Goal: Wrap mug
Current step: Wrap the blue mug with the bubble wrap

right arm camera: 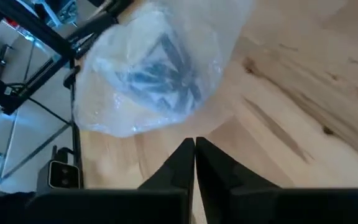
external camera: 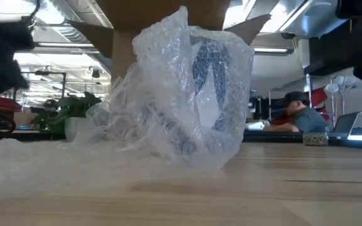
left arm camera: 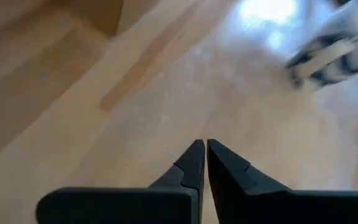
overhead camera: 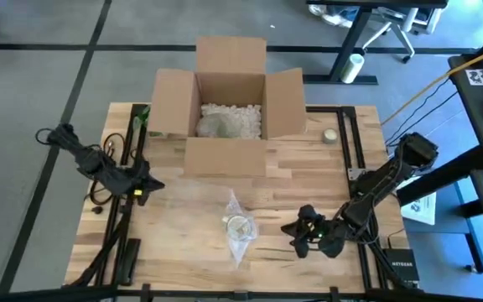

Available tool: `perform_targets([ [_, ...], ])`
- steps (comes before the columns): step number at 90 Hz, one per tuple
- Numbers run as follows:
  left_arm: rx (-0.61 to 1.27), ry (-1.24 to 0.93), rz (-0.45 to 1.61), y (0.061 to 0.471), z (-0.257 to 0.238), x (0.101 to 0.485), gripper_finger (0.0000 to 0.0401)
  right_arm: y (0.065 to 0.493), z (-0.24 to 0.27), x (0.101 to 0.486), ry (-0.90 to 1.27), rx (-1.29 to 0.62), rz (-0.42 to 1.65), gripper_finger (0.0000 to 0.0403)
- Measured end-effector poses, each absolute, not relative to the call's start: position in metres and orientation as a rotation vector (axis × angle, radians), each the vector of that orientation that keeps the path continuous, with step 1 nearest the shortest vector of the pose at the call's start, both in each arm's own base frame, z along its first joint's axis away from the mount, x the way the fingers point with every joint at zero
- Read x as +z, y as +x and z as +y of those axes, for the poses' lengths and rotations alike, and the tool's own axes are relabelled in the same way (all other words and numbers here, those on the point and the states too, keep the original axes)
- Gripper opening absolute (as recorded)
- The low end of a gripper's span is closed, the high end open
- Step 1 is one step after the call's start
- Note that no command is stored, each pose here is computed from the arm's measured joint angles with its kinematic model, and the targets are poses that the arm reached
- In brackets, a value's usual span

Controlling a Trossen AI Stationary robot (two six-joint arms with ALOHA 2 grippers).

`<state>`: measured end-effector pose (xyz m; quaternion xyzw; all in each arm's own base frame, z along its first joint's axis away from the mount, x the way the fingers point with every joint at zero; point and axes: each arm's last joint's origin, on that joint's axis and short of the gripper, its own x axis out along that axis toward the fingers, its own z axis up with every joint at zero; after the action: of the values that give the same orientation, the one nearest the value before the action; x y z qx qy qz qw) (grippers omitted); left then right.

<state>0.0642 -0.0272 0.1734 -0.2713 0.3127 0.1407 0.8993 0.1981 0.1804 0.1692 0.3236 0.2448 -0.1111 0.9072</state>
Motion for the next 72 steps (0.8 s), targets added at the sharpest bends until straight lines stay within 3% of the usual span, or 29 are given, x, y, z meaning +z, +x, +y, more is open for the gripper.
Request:
perform_targets([
  [72, 0.48, -0.49, 1.045, 0.1, -0.057, 0.129, 0.0, 0.207, 0.183, 0.181, 0.6, -0.177, 0.459, 0.0],
])
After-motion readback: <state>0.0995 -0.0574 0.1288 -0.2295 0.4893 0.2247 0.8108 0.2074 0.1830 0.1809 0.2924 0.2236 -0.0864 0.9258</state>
